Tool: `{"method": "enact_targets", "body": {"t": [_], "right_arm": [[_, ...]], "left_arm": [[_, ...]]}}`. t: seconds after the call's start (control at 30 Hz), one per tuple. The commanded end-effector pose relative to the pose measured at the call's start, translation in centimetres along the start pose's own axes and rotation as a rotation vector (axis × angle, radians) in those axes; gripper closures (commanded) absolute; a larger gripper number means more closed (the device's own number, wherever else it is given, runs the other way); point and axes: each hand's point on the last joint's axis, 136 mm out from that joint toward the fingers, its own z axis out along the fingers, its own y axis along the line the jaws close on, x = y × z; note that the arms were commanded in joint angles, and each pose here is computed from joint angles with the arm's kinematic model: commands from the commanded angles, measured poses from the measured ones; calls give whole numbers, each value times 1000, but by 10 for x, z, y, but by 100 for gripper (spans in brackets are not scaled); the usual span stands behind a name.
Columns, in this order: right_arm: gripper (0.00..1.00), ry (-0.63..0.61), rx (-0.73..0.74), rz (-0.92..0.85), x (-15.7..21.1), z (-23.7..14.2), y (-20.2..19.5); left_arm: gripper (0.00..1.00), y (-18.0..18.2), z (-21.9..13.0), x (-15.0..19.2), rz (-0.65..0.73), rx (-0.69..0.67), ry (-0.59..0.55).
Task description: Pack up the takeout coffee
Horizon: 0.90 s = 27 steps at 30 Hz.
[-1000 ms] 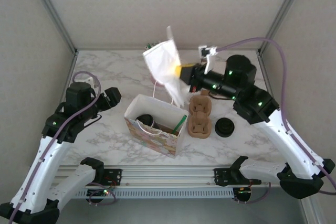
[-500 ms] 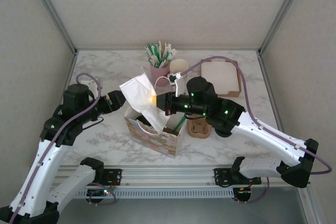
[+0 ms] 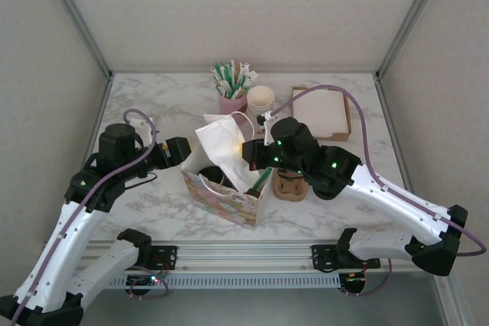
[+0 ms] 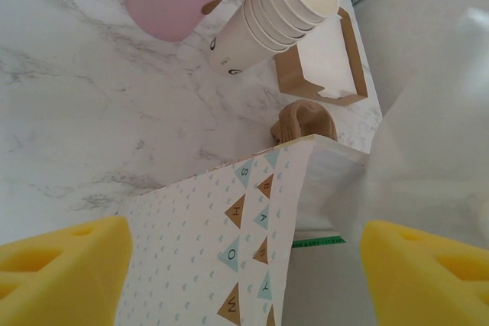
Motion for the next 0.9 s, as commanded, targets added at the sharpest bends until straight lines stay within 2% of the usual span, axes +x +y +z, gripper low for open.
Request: {"method": "enact_targets", "body": {"t": [0.0, 0.23, 0.53, 0.87], "right_arm": [[100, 35, 103, -64, 3, -4, -15], [100, 105, 147, -179, 11, 2, -18], [100, 274, 196, -394, 33, 16, -15], [100, 403, 255, -583, 54, 31, -18]], "left_arm": [[22, -5, 1, 2, 34, 23, 4], [23, 0, 4, 4, 39, -6, 14], [23, 6, 3, 4, 45, -44, 5], [23, 24, 0, -3, 42, -155, -33]]}}
